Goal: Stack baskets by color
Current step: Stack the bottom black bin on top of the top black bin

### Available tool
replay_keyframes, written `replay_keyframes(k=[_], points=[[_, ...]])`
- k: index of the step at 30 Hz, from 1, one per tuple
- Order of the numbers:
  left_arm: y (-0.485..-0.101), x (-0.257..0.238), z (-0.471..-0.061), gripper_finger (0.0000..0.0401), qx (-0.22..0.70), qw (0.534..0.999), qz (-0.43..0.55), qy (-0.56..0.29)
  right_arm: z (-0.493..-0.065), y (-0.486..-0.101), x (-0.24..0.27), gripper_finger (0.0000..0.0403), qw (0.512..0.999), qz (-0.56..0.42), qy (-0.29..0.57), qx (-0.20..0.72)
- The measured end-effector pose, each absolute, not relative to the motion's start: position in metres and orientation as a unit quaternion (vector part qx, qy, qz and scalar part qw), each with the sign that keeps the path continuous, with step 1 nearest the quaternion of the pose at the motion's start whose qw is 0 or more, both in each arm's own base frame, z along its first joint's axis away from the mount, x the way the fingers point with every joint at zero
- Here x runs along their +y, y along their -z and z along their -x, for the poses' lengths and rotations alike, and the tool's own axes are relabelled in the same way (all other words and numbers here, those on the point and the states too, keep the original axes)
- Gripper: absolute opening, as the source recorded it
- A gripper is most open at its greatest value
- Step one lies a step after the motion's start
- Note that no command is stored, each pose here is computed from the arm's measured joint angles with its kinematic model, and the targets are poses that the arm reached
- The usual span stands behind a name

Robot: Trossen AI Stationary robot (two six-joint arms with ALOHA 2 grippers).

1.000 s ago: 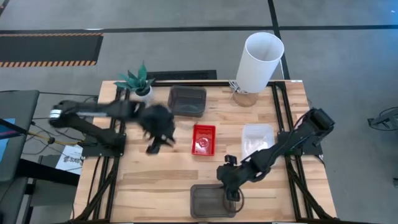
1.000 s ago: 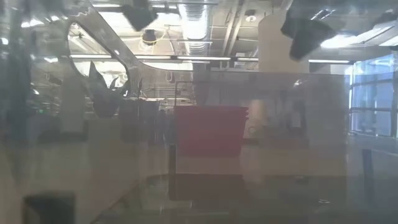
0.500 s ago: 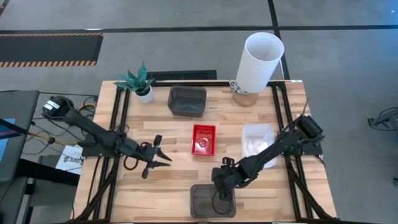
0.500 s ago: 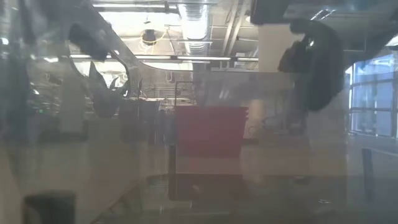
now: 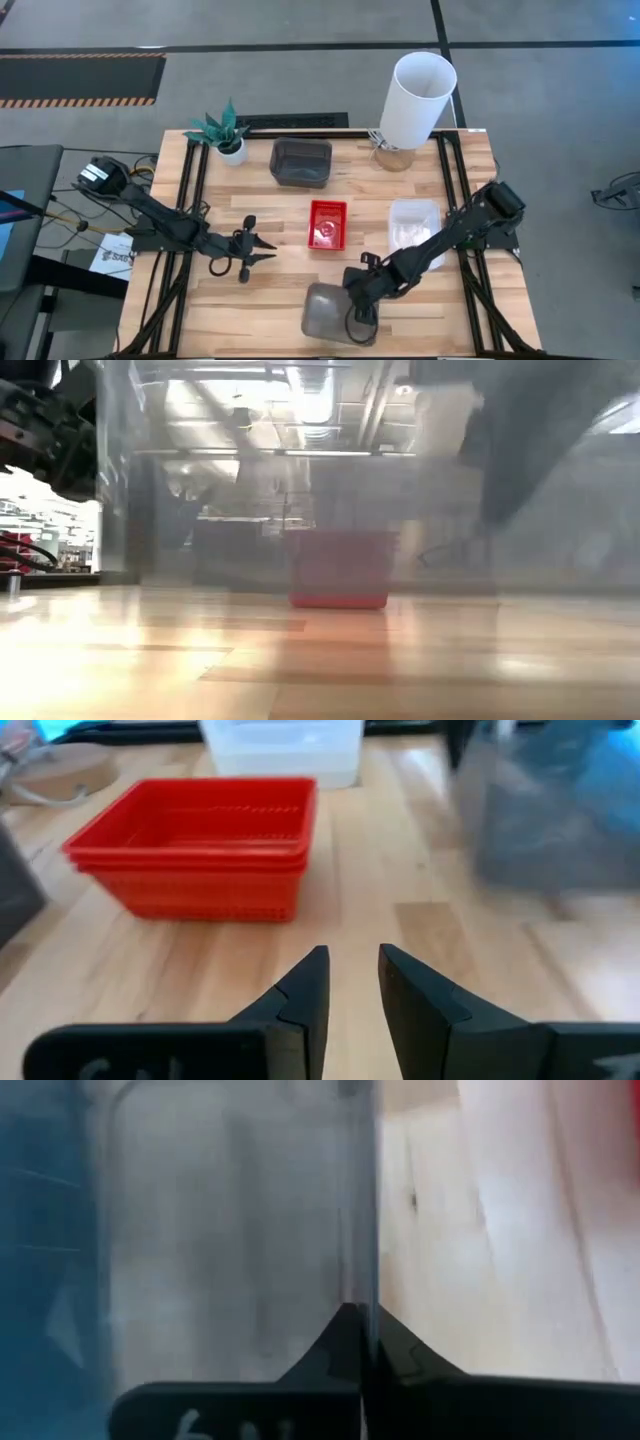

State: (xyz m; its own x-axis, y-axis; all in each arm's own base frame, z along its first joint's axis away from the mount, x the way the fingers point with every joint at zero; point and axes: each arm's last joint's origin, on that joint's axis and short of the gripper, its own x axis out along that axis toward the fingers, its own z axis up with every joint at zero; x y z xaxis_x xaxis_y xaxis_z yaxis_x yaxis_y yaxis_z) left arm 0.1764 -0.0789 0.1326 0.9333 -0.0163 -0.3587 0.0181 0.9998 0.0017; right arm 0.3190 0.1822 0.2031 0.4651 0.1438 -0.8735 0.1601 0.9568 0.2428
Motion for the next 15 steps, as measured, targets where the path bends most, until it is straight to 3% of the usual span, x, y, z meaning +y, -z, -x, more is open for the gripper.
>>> replay_keyframes(k=[6, 15], points=[[-0.125, -0.078, -0.177, 0.0078, 0.199, 0.98, -0.018, -0.017, -0.311, -0.262, 0.155, 0.0004, 0.888, -0.147, -0.029, 0.434], [-0.124, -0.075, -0.18, 0.0078, 0.198, 0.98, -0.016, -0.027, -0.324, -0.321, 0.045, 0.0002, 0.957, -0.041, 0.05, 0.283]])
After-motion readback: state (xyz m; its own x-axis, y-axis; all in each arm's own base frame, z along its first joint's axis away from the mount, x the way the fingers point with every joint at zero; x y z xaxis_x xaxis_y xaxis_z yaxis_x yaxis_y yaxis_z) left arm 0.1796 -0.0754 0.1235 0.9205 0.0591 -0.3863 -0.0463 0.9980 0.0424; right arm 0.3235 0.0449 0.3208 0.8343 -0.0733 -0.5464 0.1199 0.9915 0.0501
